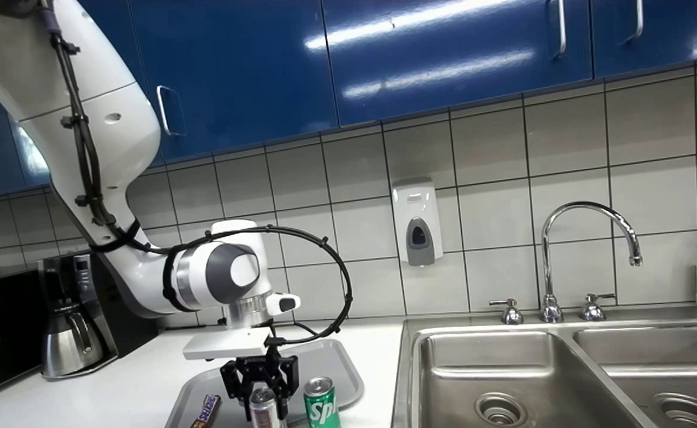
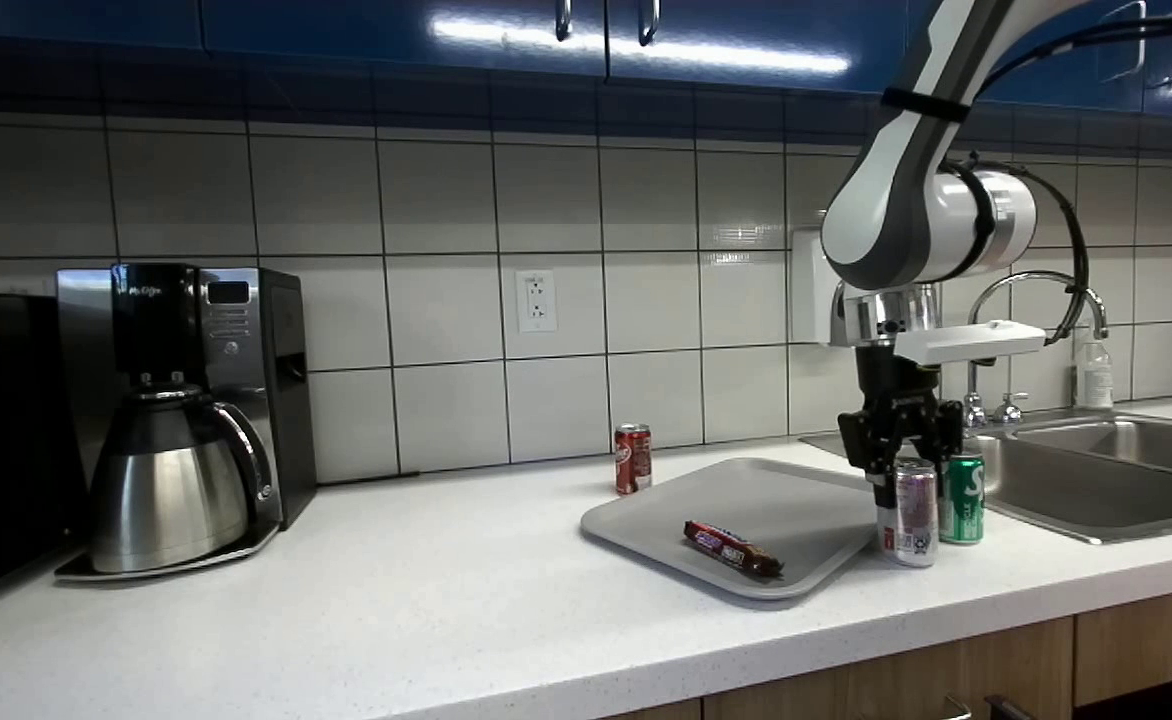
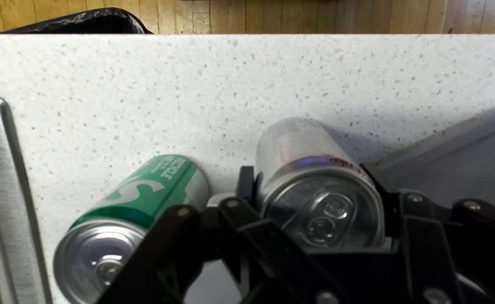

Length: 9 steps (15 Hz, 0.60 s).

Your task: Put the cans on the grey tray.

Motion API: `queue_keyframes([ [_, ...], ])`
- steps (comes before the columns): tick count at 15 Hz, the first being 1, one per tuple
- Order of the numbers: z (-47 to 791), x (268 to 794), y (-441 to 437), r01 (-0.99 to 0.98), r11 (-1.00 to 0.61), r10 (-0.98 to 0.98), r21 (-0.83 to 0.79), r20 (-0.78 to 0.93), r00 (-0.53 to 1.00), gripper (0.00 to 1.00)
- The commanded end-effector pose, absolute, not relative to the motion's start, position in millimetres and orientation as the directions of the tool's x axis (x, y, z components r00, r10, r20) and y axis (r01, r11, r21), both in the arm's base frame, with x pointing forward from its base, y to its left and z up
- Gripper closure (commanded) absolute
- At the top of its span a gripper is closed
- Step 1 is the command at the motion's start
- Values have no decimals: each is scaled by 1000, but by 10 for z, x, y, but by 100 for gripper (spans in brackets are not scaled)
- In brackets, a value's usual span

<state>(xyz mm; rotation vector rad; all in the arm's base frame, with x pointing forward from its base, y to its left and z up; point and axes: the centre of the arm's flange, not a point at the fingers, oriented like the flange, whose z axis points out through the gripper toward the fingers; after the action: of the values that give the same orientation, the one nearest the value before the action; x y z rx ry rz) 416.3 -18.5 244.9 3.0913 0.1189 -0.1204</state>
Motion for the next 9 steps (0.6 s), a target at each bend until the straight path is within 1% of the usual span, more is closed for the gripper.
queue_keyframes([
  [1,2770,4239,-109,107,-994,107,-3,-87,990,62],
  [6,3157,4470,-9,152,-988,152,-9,-85,985,62],
  [9,3215,4620,99,156,-988,156,3,-55,986,62],
])
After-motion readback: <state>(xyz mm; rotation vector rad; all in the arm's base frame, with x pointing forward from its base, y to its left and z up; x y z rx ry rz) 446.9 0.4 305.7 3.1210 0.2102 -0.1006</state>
